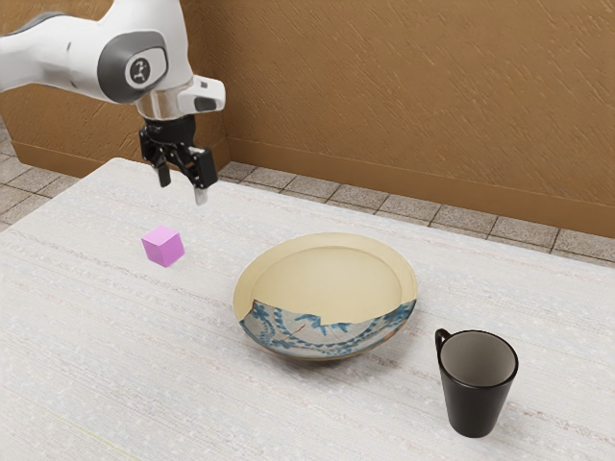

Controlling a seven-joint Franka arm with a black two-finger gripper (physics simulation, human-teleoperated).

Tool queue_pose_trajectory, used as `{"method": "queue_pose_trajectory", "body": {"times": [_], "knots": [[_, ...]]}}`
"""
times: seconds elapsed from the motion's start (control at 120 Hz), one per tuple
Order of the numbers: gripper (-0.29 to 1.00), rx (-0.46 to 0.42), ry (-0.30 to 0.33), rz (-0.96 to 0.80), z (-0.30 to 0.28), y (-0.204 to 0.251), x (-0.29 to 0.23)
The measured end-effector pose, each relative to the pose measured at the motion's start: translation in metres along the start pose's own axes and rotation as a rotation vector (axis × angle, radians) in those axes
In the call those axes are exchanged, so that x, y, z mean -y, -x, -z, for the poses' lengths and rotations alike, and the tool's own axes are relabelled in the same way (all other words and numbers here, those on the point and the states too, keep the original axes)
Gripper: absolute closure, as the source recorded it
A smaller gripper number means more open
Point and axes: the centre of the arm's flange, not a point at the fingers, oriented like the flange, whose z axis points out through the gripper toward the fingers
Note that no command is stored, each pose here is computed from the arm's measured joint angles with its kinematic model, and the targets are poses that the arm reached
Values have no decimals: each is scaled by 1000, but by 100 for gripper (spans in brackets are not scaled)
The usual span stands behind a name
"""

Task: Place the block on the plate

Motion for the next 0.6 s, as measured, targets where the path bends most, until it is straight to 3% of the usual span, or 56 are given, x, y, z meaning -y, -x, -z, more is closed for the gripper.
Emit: {"method": "queue_pose_trajectory", "body": {"times": [0.2,0.425,0.6], "knots": [[0,36,9,11,-32,3,13],[0,72,18,158,-122,1,110],[0,16,13,188,-175,-19,154]]}}
